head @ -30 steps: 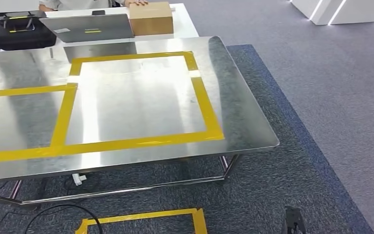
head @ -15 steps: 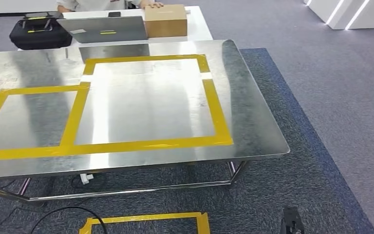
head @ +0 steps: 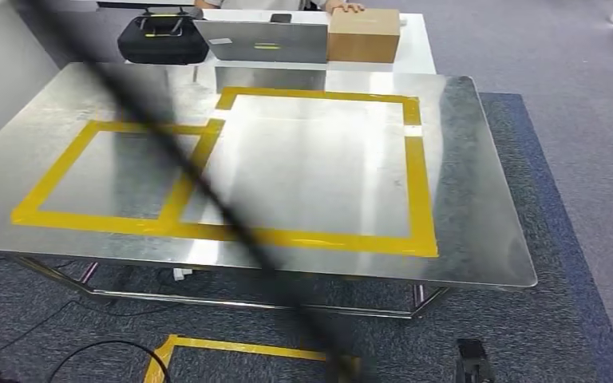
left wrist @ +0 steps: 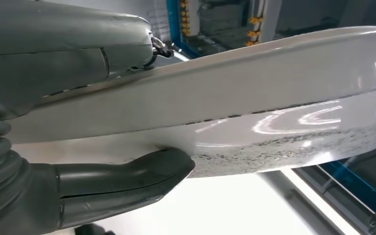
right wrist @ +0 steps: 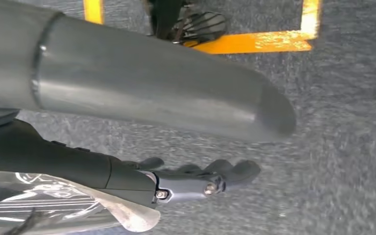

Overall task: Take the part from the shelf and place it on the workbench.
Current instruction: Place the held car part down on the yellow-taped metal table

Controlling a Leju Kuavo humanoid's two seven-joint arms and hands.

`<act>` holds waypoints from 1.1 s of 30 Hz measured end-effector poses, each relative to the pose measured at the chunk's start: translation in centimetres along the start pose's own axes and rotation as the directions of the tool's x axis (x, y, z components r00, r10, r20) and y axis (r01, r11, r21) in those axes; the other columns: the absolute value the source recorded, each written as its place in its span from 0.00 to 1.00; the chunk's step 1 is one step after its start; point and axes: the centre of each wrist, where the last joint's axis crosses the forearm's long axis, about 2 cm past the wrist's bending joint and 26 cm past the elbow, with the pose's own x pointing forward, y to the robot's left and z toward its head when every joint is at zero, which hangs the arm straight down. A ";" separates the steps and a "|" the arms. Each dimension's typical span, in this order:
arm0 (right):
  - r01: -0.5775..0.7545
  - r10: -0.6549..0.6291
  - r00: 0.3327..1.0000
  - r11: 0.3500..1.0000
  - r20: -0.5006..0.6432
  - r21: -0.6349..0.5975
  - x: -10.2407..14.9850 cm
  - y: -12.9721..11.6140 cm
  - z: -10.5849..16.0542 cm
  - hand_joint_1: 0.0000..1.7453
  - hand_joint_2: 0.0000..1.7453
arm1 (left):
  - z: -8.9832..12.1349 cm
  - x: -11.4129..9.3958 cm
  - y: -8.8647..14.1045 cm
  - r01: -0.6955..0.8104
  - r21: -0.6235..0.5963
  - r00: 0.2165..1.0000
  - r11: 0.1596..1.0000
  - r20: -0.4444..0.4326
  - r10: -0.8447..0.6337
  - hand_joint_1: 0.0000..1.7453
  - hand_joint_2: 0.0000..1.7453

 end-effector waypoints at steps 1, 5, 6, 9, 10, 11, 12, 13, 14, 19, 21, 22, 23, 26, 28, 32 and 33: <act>0.000 0.000 1.000 1.000 -0.001 0.001 0.0 0.0 0.0 0.00 0.00 | 0.1 0.0 0.0 0.001 -0.002 1.000 1.000 0.000 -0.001 1.00 1.00; -0.003 0.003 1.000 1.000 -0.001 0.003 0.0 0.1 0.0 0.00 0.00 | 0.1 -0.2 0.1 0.005 -0.006 1.000 1.000 0.003 -0.005 1.00 1.00; -0.004 0.004 1.000 1.000 -0.002 0.002 0.0 0.1 0.0 0.00 0.00 | 0.0 -0.2 0.1 0.005 -0.006 1.000 1.000 0.004 -0.005 1.00 1.00; -0.004 0.004 1.000 1.000 -0.004 0.002 -0.1 0.1 0.1 0.00 0.00 | 0.1 -0.3 0.1 0.006 -0.010 1.000 1.000 0.003 -0.006 1.00 1.00; -0.004 0.004 1.000 1.000 -0.003 0.003 -0.1 0.1 0.0 0.00 0.00 | 0.1 -0.3 0.1 0.007 -0.011 1.000 1.000 0.004 -0.007 1.00 1.00; -0.004 0.004 1.000 1.000 -0.002 0.003 0.0 0.1 0.0 0.00 0.00 | 0.1 -0.3 0.2 0.007 -0.012 1.000 1.000 0.004 -0.007 1.00 1.00; -0.004 0.004 1.000 1.000 -0.001 0.003 0.0 0.1 0.0 0.00 0.00 | 0.1 -0.3 0.2 0.008 -0.012 1.000 1.000 0.005 -0.008 1.00 1.00; -0.004 0.004 1.000 1.000 0.000 0.004 0.0 0.1 0.0 0.00 0.00 | 0.1 -0.3 0.2 0.008 -0.011 1.000 1.000 0.006 -0.008 1.00 1.00; -0.004 0.004 1.000 1.000 0.000 0.004 0.0 0.1 0.0 0.00 0.00 | 0.0 -0.3 0.1 0.008 -0.011 1.000 1.000 0.006 -0.007 1.00 1.00; -0.004 0.004 1.000 1.000 0.004 0.006 0.2 0.2 0.0 0.00 0.00 | 0.2 -0.3 0.2 0.009 -0.014 1.000 1.000 0.003 -0.009 1.00 1.00; -0.006 0.006 1.000 1.000 0.003 0.005 0.2 0.2 0.0 0.00 0.00 | 0.1 -0.3 0.2 0.008 -0.012 1.000 1.000 0.004 -0.008 1.00 1.00; -0.006 0.006 1.000 1.000 0.001 0.005 0.1 0.2 0.0 0.00 0.00 | 0.1 -0.3 0.2 0.008 -0.012 1.000 1.000 0.004 -0.008 1.00 1.00; -0.007 0.007 1.000 1.000 -0.001 0.004 0.0 0.2 0.0 0.00 0.00 | 0.2 -0.3 0.2 0.008 -0.013 1.000 1.000 0.004 -0.008 1.00 1.00; -0.006 0.006 1.000 1.000 -0.005 0.003 -0.1 0.1 0.1 0.00 0.00 | 0.2 -0.3 0.2 0.008 -0.014 1.000 1.000 0.000 -0.008 1.00 1.00; 0.001 -0.001 1.000 1.000 -0.007 0.010 0.1 0.3 0.0 0.00 0.00 | 0.2 -0.3 0.2 0.011 -0.018 1.000 1.000 -0.011 -0.011 1.00 1.00; 0.020 -0.020 1.000 0.999 -0.012 0.030 0.2 0.5 0.0 0.00 0.00 | 0.0 -0.5 0.3 0.055 -0.050 0.998 0.997 -0.003 -0.055 1.00 1.00; 0.021 -0.021 1.000 0.999 -0.013 0.032 0.2 0.5 0.0 0.00 0.00 | -0.1 -0.7 0.4 0.083 -0.065 0.997 0.994 0.012 -0.083 1.00 1.00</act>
